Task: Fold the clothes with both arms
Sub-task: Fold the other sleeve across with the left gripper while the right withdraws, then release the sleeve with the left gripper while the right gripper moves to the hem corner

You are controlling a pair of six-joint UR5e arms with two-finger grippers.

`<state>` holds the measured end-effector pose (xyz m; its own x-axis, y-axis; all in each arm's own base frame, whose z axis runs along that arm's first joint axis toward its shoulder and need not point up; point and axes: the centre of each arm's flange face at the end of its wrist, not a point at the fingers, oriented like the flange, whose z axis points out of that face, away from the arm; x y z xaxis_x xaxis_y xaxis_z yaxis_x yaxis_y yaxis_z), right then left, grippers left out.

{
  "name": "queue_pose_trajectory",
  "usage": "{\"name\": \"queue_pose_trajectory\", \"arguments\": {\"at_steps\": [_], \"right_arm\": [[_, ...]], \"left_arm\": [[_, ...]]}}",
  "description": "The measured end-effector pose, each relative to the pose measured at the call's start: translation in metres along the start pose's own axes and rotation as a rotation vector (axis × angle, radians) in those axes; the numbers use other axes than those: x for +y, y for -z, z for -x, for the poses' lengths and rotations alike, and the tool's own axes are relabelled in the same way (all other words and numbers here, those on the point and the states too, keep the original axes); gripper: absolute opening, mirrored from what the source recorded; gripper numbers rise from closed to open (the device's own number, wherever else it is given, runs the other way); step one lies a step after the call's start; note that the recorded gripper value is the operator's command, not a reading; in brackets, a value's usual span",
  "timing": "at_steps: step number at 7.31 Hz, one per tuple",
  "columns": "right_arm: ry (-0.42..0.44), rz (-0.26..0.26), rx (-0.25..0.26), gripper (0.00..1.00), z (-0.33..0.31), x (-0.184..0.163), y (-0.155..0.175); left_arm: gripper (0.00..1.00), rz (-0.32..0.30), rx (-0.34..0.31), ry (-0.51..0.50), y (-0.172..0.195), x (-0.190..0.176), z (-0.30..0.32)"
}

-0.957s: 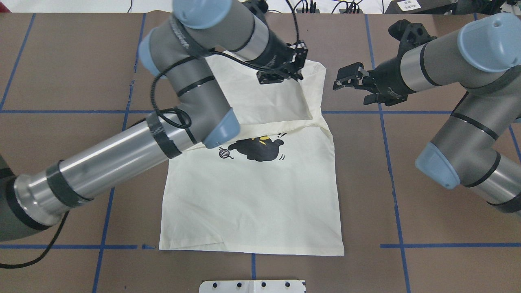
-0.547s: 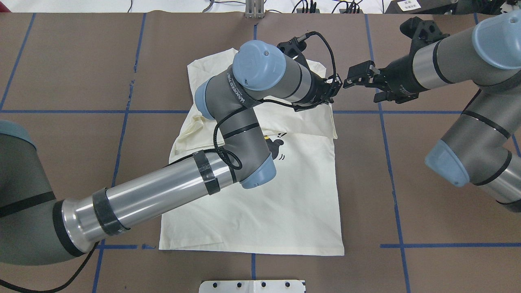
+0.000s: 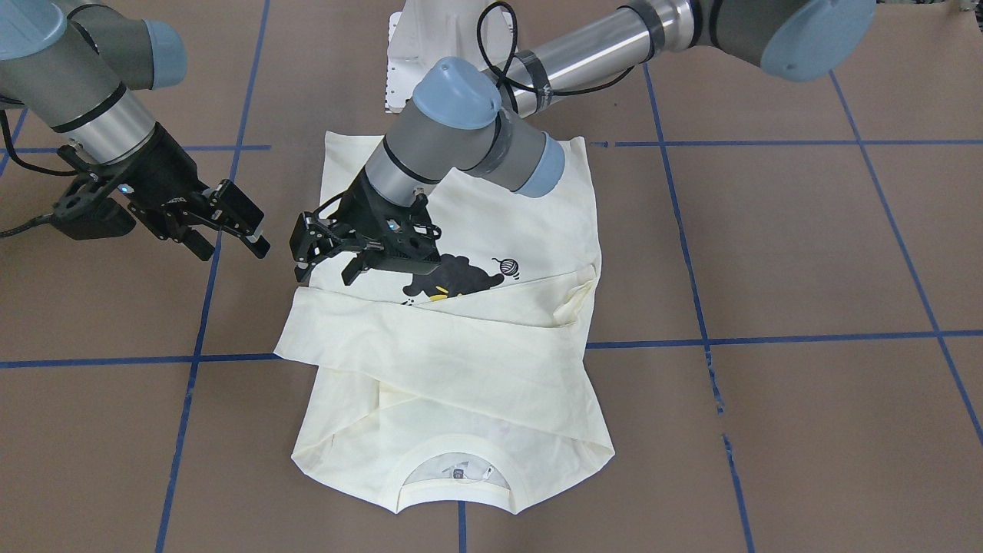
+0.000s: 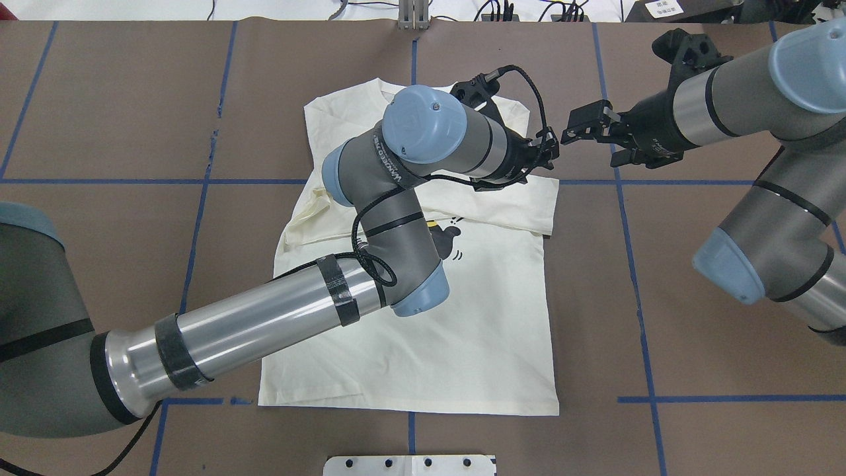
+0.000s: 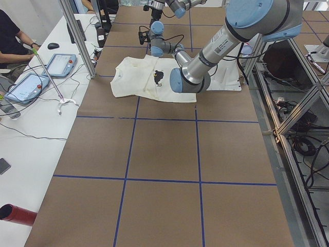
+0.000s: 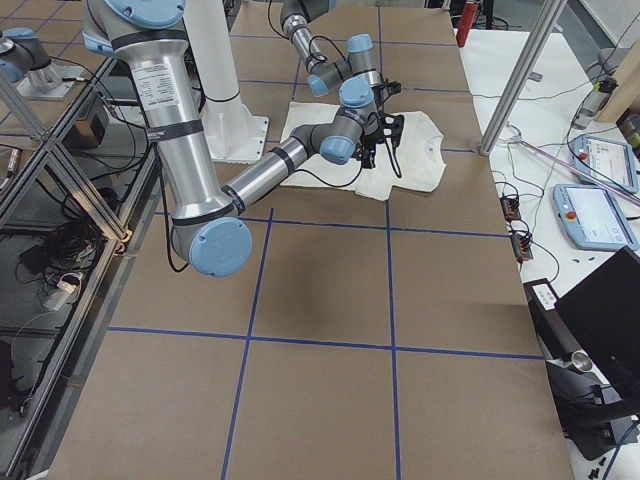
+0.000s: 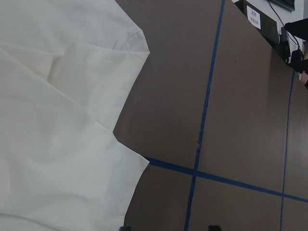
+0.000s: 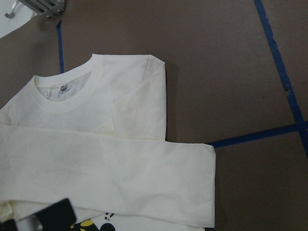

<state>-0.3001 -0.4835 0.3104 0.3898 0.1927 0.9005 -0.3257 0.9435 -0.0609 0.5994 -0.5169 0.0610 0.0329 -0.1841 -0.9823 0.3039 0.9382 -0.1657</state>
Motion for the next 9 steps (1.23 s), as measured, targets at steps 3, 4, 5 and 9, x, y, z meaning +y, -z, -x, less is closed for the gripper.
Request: {"name": "queue_pose_trajectory", "arguments": {"at_steps": [3,4,5,9], "right_arm": [[-0.073,0.048,0.061,0.96,-0.004,0.113,-0.052],[-0.108,0.035,0.076,0.92,0.0,0.168,-0.07],[-0.142,0.019,0.086,0.89,0.002,0.22,-0.084],[-0.199,-0.042,0.188,0.78,-0.001,0.347,-0.091]], "left_arm": [[0.64,0.022,-0.045,-0.002,0.086,-0.027,0.094],[0.64,0.026,-0.083,-0.011,0.105,-0.032,0.118],[0.65,0.029,-0.129,-0.023,0.118,-0.038,0.132],[0.7,0.013,-0.19,-0.035,0.133,-0.048,0.151]]}}
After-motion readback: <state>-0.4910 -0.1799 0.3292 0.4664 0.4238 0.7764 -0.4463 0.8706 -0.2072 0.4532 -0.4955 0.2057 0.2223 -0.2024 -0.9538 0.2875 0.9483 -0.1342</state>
